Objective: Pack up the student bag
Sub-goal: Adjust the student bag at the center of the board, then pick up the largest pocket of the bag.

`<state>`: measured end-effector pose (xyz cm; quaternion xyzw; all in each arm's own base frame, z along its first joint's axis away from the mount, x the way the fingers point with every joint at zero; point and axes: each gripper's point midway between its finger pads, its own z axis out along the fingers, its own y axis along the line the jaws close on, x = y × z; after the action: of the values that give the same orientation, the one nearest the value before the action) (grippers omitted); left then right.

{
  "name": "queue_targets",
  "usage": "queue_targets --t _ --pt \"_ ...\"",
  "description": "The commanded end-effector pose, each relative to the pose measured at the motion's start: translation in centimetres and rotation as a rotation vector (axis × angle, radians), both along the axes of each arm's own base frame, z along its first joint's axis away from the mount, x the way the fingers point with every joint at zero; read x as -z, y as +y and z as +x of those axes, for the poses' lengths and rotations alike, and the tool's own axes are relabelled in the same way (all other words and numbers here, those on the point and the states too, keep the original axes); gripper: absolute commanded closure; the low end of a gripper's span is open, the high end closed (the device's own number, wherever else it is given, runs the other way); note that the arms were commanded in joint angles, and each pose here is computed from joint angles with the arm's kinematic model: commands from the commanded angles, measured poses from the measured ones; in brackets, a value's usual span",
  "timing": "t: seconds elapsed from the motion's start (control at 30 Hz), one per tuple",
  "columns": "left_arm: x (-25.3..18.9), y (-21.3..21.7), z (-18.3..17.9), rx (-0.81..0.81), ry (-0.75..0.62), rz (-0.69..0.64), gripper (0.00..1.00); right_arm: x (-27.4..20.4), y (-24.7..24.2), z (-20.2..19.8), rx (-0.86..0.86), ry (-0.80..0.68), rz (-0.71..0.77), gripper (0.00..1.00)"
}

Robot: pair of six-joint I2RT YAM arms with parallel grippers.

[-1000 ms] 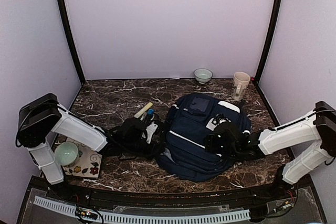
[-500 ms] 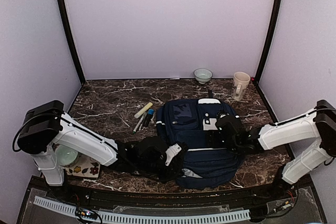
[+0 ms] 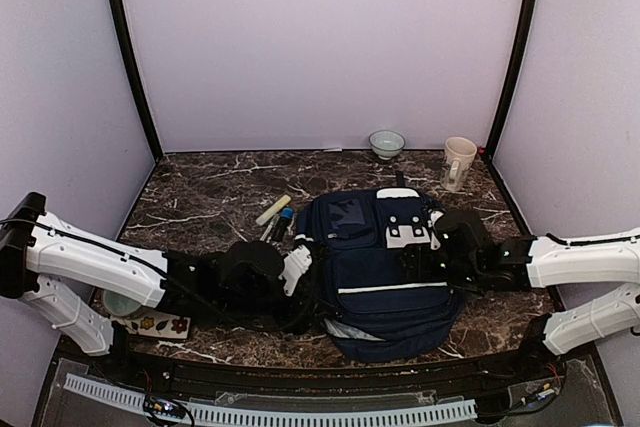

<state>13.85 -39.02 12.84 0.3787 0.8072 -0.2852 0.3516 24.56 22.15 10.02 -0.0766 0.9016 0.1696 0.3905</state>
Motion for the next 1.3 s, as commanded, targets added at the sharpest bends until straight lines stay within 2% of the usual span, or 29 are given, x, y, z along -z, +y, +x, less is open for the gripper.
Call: queue_targets --t 0.0,0.07,0.17,0.23,0.37,0.63,0.77,1.03,1.13,1.27 --pt "4.7 4.3 2.1 -0.102 -0.096 0.259 0.40 -0.3 1.3 -1.4 -0.111 0.024 0.047 0.29" --pt "5.3 4.5 2.4 -0.104 -0.086 0.259 0.48 -0.2 1.2 -1.6 -0.115 0.032 0.051 0.29" --pt "6.5 4.4 2.7 -0.081 0.009 0.194 0.57 -0.1 1.1 -1.9 -0.119 0.038 0.058 0.29" --pt "7.2 4.6 2.5 -0.048 0.059 0.148 0.58 -0.1 1.0 -2.1 -0.121 0.041 0.063 0.29" --pt "7.8 4.7 2.8 -0.028 0.059 0.116 0.60 0.0 1.0 -2.4 -0.128 0.049 0.068 0.29" --pt "9.6 2.7 2.3 0.059 0.092 0.126 0.64 0.2 1.0 -2.4 -0.132 0.051 0.068 0.28" --pt "10.0 1.8 3.6 0.053 0.054 0.141 0.70 0.5 1.4 -2.5 -0.144 0.058 0.080 0.28" --pt "10.1 1.8 5.0 0.026 -0.017 0.167 0.69 0.5 2.0 -3.1 -0.190 0.077 0.078 0.28" --pt "10.4 2.3 5.5 0.003 -0.042 0.198 0.63 0.3 2.2 -3.4 -0.203 0.076 0.084 0.28" --pt "10.0 2.6 5.1 0.034 -0.073 0.171 0.48 0.3 2.5 -3.6 -0.214 0.075 0.084 0.28"
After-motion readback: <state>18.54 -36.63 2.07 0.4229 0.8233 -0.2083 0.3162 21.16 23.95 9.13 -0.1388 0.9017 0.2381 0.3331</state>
